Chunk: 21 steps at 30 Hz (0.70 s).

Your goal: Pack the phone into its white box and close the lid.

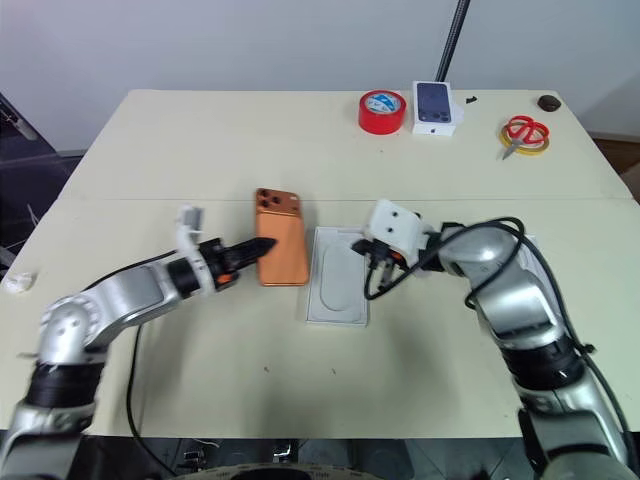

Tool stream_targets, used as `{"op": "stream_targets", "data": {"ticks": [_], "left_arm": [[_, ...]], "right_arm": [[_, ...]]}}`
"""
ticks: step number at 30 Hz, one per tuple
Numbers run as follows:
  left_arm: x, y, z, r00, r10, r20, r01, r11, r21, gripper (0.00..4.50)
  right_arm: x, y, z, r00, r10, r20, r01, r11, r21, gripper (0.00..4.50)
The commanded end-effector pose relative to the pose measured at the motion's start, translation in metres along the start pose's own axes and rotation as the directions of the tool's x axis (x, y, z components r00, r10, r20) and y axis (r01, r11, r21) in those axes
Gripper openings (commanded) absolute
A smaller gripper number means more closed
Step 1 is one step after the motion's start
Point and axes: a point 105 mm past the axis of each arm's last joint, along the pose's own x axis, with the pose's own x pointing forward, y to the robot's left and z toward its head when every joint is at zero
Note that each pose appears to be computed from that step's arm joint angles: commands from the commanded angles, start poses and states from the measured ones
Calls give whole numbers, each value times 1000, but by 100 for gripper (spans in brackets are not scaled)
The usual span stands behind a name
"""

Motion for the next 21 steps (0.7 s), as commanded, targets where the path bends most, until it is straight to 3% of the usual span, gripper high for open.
{"op": "stream_targets", "data": {"ticks": [1,13,19,21], "left_arm": [[17,-6,-12,997,-12,-75,14,999,32,2],[31,-13,-48,974,-51,-222,49,999,-15,2],[35,-11,-51,974,-37,-225,35,999,-14,2],[36,-10,-52,973,-33,-229,32,999,-9,97]], "right_arm": [[-14,-6,-1,998,-65,-6,65,998,-17,0],[-21,-4,-21,991,-112,-75,113,993,11,0],[-18,-5,-21,991,-112,-74,113,994,8,0],[-17,-5,-21,991,-111,-74,112,994,7,0]]}}
